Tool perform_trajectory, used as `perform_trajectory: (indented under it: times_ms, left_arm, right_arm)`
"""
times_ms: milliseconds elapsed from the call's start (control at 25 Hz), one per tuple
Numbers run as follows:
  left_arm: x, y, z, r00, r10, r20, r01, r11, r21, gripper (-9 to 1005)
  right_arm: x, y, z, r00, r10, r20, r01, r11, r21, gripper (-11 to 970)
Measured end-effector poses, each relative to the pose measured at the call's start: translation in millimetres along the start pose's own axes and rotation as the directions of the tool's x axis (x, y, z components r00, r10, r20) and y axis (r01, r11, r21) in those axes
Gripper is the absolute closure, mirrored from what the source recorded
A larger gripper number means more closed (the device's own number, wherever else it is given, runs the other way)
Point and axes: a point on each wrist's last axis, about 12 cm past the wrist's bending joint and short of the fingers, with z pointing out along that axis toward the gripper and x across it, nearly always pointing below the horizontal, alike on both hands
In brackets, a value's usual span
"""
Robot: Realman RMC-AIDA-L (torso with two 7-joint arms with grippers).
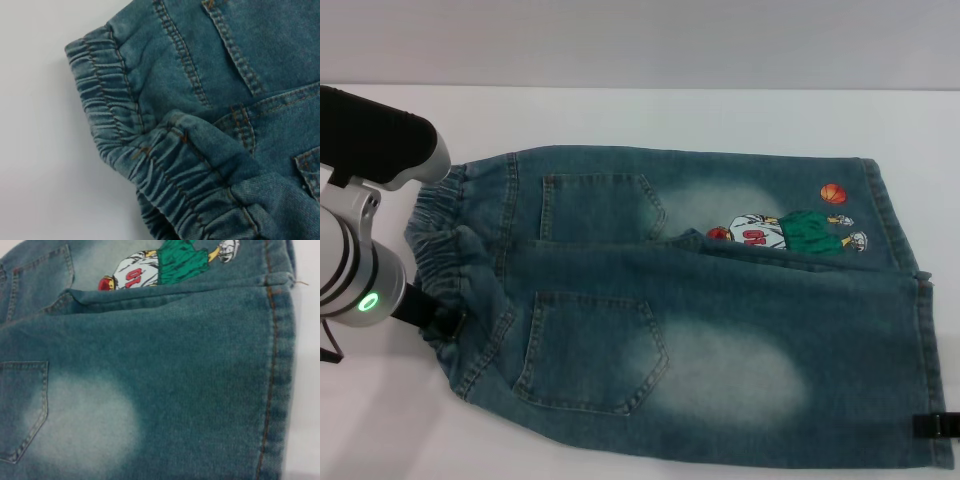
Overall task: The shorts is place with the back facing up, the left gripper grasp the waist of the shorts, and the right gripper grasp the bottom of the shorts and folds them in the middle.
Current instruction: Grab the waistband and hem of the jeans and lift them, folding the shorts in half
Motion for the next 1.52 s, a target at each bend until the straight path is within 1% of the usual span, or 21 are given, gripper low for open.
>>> perform_trajectory:
  times_ms: [440,720,1040,1280,1360,1520]
  left_arm:
    - [-0.7,-0.4,-0.3,1.000,0.002,0.000,-0.002,1.000,0.000,809]
    - [-1.6,-3.1,-0.3,1.000,0.013,0.000,-0.013,1.000,0.003,811]
    - [-1.7,-3.4,-0.3,1.000,0.014,0.001,-0.014,1.000,0.003,810]
    - [-2.5,-3.5,-0.5,1.000,0.016,0.004,-0.016,1.000,0.003,809]
    - [-2.6,-3.5,-0.5,1.000,0.016,0.004,-0.016,1.000,0.003,809]
    - [-2.8,-3.3,-0.6,1.000,0.015,0.006,-0.015,1.000,0.003,809]
  right_arm:
    - [0.4,0.2,2.0,1.000,-0.001,-0.005,0.001,1.000,0.001,226]
    - [-0.7,4.5,6.4,1.000,-0.018,-0.015,0.018,1.000,-0.007,225]
    - [-2.0,5.5,6.5,1.000,-0.021,-0.010,0.020,1.000,-0.011,225]
    - [-3.9,11.2,6.3,0.998,-0.057,-0.012,0.056,0.998,-0.020,230]
    - [-5.1,15.8,6.1,0.997,-0.083,-0.004,0.083,0.995,-0.052,233]
    - [-7.7,23.0,6.2,0.994,-0.110,0.006,0.110,0.988,-0.105,368]
